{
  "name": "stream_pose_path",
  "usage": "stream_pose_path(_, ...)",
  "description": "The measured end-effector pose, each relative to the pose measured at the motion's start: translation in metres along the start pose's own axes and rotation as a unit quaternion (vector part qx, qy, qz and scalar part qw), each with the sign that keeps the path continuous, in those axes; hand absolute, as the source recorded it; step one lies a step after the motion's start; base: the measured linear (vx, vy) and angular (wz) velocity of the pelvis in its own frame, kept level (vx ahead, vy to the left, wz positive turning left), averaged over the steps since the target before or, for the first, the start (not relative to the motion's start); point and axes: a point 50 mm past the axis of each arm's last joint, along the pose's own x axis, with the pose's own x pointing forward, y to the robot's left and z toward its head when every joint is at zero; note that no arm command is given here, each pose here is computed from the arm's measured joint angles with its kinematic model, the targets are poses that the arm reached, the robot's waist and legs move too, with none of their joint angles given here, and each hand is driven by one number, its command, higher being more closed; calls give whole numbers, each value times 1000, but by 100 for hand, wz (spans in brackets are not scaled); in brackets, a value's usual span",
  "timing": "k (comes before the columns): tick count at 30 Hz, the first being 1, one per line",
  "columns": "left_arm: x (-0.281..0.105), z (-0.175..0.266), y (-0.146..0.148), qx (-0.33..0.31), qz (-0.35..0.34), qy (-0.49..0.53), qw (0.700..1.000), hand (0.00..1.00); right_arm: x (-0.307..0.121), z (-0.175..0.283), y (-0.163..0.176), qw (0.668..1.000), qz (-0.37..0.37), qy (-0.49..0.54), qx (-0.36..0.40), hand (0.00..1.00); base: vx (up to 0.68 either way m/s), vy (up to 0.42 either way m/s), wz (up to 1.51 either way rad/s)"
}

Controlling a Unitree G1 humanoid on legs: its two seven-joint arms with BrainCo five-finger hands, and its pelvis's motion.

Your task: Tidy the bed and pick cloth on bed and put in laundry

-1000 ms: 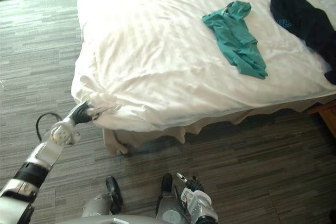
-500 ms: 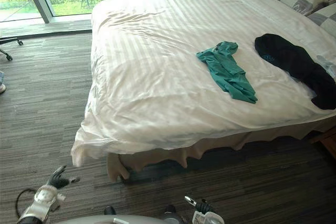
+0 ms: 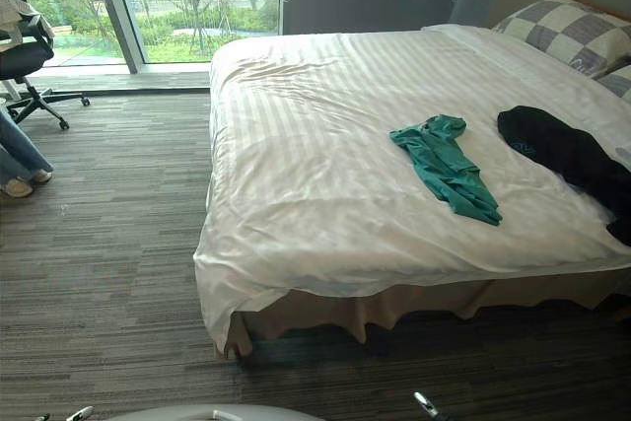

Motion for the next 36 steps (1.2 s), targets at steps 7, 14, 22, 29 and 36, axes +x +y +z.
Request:
stream_pose_path(7, -10, 12, -50, -8, -78, -53, 996, 0, -25, 152, 29, 958, 25, -275, -73, 100, 3, 22, 2)
stream_pose_path(14, -20, 34, -92, -19, -119, -91, 988, 0, -125, 113, 216, 865, 245, -429, -90, 100, 50, -38, 8)
stream_pose_path(22, -25, 68, -111, -18, -133, -138, 981, 0, -188, 124, 312, 780, 384, -475, -135, 100, -31, 21, 16)
stream_pose_path(29, -35, 109, -133, -30, -150, -191, 970, 0, -259, 120, 369, 700, 483, -501, -159, 100, -16, -29, 45)
stream_pose_path(36, -69, 193, -149, -60, -171, -325, 928, 0, -324, 150, 394, 653, 532, -528, -107, 100, -128, -19, 55)
